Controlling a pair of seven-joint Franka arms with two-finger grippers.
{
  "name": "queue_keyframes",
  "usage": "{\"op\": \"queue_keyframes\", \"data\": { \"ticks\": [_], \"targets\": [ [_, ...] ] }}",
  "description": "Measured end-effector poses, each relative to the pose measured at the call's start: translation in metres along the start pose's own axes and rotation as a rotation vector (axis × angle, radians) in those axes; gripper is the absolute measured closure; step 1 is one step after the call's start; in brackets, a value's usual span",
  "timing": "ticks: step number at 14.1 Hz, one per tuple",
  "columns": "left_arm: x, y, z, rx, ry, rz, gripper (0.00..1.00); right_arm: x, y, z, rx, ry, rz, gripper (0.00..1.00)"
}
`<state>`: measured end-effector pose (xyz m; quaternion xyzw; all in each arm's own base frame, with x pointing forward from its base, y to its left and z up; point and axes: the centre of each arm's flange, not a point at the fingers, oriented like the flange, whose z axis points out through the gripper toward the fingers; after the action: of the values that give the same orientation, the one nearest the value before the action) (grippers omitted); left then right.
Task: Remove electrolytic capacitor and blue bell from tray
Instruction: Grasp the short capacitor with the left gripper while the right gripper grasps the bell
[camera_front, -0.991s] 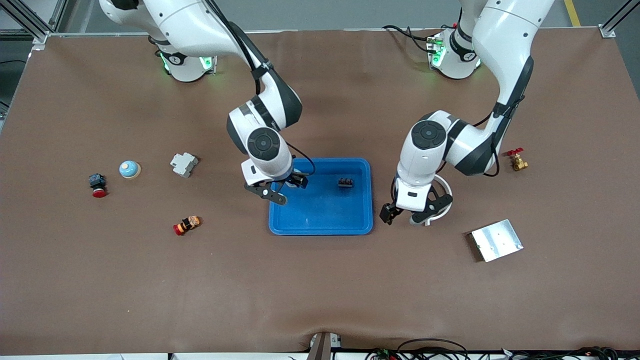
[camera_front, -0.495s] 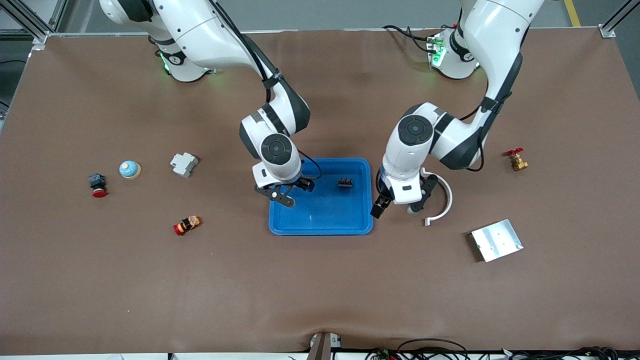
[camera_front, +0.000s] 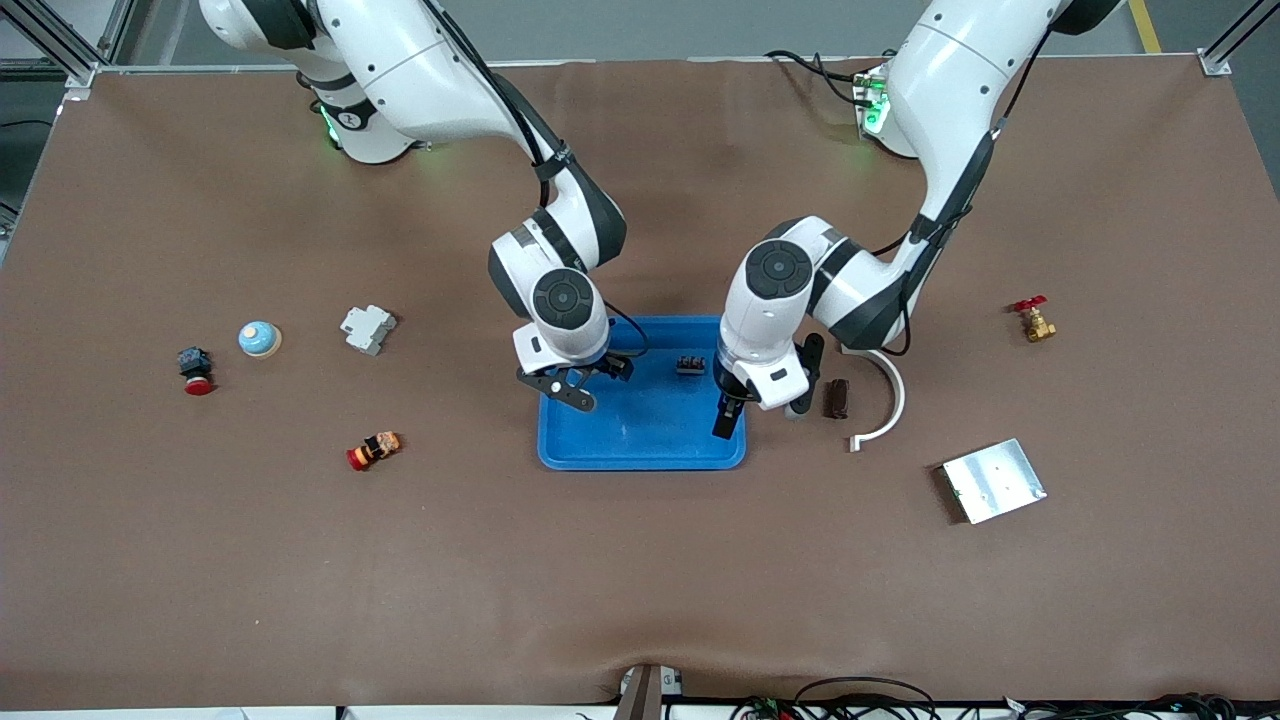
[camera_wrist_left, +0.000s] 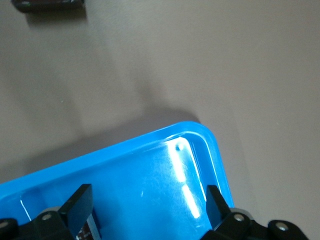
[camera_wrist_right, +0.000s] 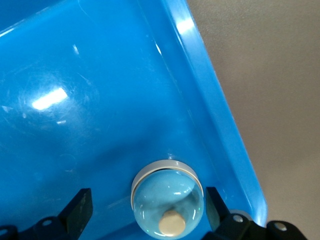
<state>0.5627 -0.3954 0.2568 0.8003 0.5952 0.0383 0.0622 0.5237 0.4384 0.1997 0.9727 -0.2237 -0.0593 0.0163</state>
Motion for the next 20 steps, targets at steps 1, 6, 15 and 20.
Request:
{"op": "queue_keyframes", "data": {
  "ticks": [1,6,15,20],
  "targets": [
    [-0.003,0.002,0.003,0.017,0.008,-0.029,0.0,-0.001,0.0,0.001,0.001,0.001,-0.001,0.0],
    [-0.031,0.003,0.013,0.047,0.016,-0.152,0.0,-0.003,0.0,0.006,-0.005,-0.001,-0.003,0.0],
    [-0.058,-0.013,0.029,0.1,-0.014,-0.183,0.0,-0.006,0.001,0.018,-0.02,-0.006,-0.005,0.0],
    [-0.069,-0.023,0.043,0.134,-0.015,-0.176,0.0,-0.006,0.001,0.02,-0.023,-0.007,-0.005,0.1]
  ]
}}
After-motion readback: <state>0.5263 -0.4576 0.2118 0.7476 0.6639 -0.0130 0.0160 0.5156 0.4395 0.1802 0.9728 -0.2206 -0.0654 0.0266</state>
